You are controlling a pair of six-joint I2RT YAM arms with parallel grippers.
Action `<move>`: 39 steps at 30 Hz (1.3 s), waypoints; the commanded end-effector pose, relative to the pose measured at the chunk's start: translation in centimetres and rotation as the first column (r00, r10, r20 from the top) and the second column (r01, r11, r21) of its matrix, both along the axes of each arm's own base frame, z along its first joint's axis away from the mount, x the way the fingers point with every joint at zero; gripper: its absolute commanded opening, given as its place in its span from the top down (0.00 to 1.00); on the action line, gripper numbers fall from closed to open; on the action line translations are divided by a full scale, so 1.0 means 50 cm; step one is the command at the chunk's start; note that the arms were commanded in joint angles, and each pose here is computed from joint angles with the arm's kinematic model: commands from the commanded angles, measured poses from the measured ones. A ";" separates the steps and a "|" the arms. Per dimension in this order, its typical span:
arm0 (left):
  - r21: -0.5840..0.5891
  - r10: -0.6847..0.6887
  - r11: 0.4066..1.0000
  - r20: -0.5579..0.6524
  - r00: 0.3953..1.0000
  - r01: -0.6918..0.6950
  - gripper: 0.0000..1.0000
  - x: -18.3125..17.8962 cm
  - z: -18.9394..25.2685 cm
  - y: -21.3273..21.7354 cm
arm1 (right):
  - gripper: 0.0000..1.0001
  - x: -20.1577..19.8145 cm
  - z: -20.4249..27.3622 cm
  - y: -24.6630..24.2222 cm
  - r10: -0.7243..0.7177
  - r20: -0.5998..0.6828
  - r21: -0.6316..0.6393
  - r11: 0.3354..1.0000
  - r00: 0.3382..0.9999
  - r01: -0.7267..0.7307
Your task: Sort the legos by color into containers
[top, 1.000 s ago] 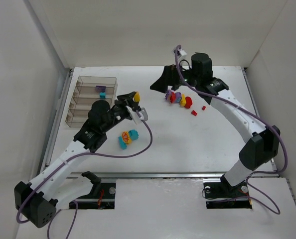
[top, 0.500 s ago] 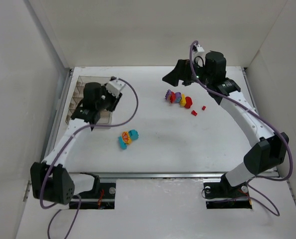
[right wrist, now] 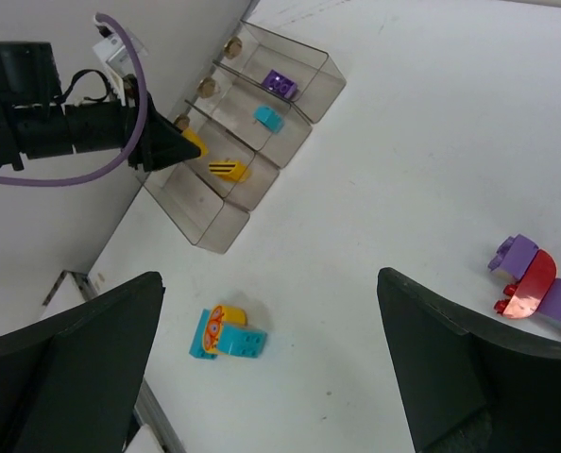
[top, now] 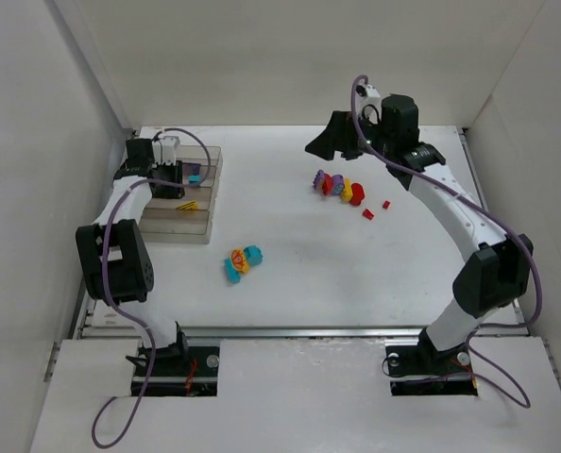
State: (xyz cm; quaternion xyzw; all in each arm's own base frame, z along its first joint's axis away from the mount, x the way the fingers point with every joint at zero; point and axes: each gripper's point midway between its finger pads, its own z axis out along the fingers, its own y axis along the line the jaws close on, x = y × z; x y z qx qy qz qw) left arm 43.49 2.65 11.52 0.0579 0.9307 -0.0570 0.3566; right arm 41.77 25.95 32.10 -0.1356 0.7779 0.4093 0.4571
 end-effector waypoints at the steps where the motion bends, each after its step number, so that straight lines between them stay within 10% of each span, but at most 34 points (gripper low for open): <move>1: -0.012 0.055 0.998 0.000 0.998 -0.055 1.00 0.012 0.014 0.027 | 0.00 0.025 0.062 0.012 0.023 0.087 0.034 0.999 0.996 -0.026; 5: -0.001 0.056 0.998 0.027 0.998 -0.056 0.97 0.026 0.014 0.039 | 0.00 0.040 0.046 0.023 0.041 0.059 0.037 0.998 0.997 -0.043; 16: -0.025 0.009 1.000 -0.031 0.999 -0.010 0.16 -0.031 -0.031 0.023 | 0.00 0.042 0.062 0.028 0.049 0.069 0.050 0.997 0.996 -0.052; 22: 0.028 -0.177 0.984 0.179 0.968 0.175 0.12 -0.016 0.115 -0.035 | 0.00 0.038 0.066 0.029 0.058 0.071 0.053 0.997 0.996 -0.061; 26: 0.149 -0.544 0.838 0.280 0.791 0.524 0.09 -0.087 0.188 -0.150 | 0.00 0.018 0.056 0.033 0.057 0.076 0.032 0.998 0.995 -0.059; 32: 0.140 -0.848 0.530 0.120 0.517 0.836 0.00 -0.246 0.095 -0.284 | 0.00 -0.015 0.034 0.036 0.071 0.066 0.011 0.997 0.995 -0.072; 39: 0.146 -0.912 0.404 -0.018 0.410 0.903 0.00 -0.346 -0.006 -0.339 | 0.00 -0.053 0.026 0.016 0.066 0.057 -0.010 0.998 0.996 -0.065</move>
